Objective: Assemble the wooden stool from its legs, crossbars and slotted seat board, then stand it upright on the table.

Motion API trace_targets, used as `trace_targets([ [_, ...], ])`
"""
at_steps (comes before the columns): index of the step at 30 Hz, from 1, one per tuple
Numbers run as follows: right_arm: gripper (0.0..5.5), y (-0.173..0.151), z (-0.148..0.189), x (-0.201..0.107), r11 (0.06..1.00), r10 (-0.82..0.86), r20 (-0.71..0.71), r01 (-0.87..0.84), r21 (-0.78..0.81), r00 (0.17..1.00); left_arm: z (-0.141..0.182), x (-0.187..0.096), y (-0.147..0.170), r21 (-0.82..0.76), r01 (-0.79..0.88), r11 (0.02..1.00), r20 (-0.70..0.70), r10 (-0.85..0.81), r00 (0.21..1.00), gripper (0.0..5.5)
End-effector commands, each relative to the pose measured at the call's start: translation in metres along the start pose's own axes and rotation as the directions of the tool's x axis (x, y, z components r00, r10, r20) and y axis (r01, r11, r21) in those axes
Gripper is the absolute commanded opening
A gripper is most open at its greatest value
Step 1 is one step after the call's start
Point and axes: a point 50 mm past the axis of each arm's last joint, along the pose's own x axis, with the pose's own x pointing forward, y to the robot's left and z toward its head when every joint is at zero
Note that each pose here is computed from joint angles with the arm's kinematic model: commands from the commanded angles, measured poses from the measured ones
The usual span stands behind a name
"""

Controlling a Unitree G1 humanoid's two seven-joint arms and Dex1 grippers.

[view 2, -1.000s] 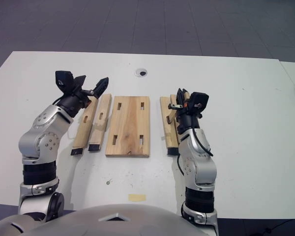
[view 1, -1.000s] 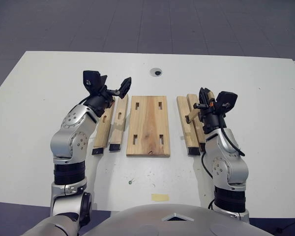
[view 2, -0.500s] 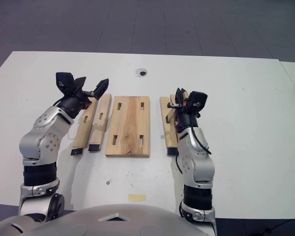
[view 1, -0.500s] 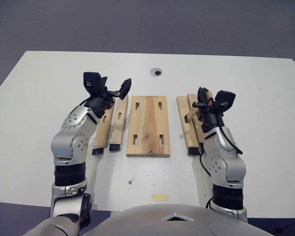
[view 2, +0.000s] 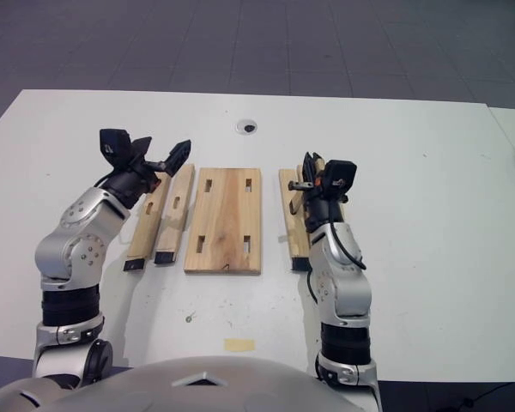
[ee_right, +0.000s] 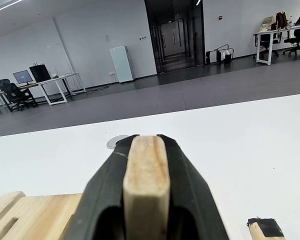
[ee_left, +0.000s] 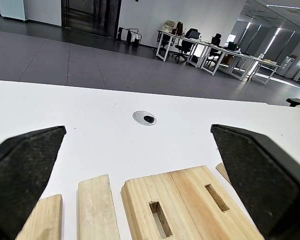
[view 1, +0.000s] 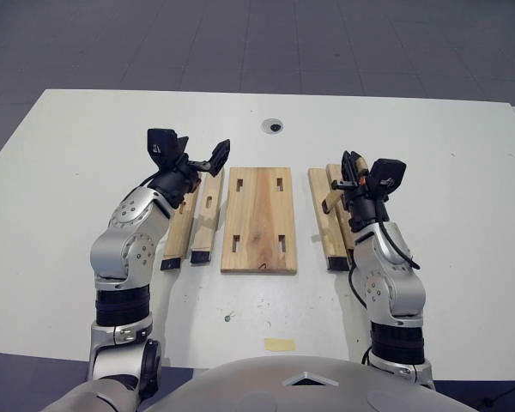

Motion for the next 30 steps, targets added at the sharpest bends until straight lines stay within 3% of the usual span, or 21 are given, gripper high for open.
trace_targets([
  [1, 0.41, -0.007, -0.016, -0.003, 0.999, -0.030, -0.092, 0.027, -0.033, 0.995, 0.000, 0.002, -0.001, 0.017, 0.009, 1.000, -0.007, -0.009, 1.000, 5.40],
  [6, 0.41, -0.008, -0.016, -0.004, 0.999, -0.047, -0.094, 0.048, 0.005, 0.994, 0.000, 0.002, 0.000, 0.017, 0.008, 1.000, -0.007, -0.007, 1.000, 5.40],
  [11, 0.41, -0.003, 0.004, -0.001, 0.990, -0.025, 0.005, 0.024, 0.140, 1.000, 0.000, 0.002, 0.000, 0.015, 0.008, 1.000, -0.007, -0.008, 1.000, 5.40],
  [30, 0.41, -0.002, -0.002, 0.002, 0.999, -0.007, -0.041, 0.009, 0.046, 0.999, -0.003, 0.001, -0.004, 0.023, 0.023, 0.999, -0.015, -0.022, 1.000, 5.40],
])
